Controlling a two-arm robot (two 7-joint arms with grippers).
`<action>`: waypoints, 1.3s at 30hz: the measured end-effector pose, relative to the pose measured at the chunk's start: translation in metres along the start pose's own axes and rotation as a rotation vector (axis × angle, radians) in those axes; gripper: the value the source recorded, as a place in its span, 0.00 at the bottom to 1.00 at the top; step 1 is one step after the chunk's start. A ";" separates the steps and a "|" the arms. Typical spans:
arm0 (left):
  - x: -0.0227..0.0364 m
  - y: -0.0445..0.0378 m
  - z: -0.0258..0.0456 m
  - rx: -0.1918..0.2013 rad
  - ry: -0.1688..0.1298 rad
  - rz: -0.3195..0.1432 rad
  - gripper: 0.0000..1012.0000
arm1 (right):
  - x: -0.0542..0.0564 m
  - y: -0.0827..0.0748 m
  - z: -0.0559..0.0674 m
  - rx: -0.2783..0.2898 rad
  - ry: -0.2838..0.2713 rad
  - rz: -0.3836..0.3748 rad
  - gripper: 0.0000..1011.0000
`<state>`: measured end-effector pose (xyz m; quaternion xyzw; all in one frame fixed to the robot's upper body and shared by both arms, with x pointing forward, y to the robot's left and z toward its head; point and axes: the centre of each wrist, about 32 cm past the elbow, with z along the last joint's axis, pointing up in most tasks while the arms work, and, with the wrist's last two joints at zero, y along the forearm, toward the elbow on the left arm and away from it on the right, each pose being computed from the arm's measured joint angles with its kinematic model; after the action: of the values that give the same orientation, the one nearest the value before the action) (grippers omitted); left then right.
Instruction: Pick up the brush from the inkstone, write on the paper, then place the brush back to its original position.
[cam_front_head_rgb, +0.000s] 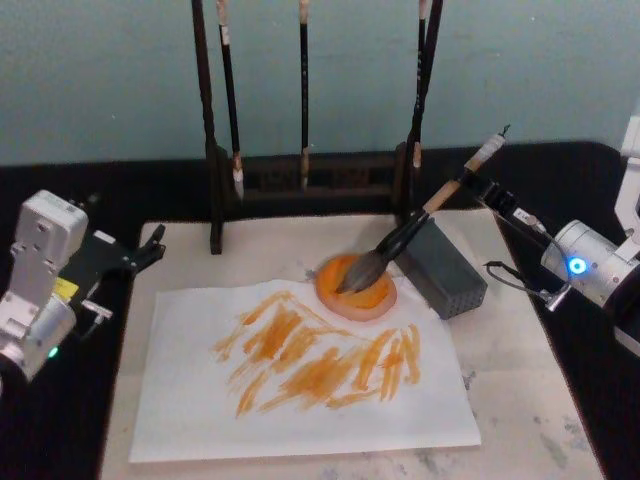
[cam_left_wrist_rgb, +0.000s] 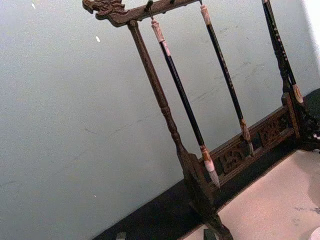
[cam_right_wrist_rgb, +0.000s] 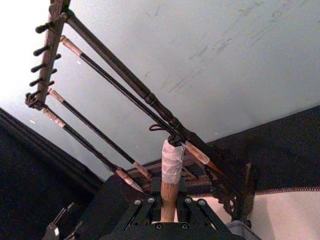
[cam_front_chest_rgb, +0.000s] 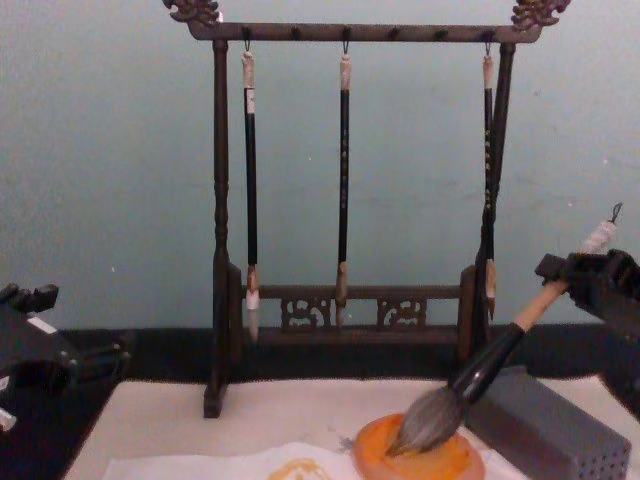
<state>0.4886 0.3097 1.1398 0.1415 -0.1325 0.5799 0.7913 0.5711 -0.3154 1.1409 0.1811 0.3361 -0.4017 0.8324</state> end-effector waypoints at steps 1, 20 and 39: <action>0.0000 0.0000 0.0000 0.000 0.000 0.000 0.99 | 0.000 0.000 0.000 0.001 0.000 -0.001 0.16; 0.0000 0.0000 0.0000 0.000 0.000 0.000 0.99 | 0.006 0.004 -0.001 0.012 0.025 -0.024 0.16; 0.0000 0.0000 0.0000 0.000 0.000 0.000 0.99 | 0.023 0.016 0.002 0.005 0.046 -0.038 0.16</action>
<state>0.4886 0.3097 1.1398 0.1415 -0.1325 0.5799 0.7913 0.5948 -0.3190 1.1266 0.1862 0.3575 -0.4139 0.8162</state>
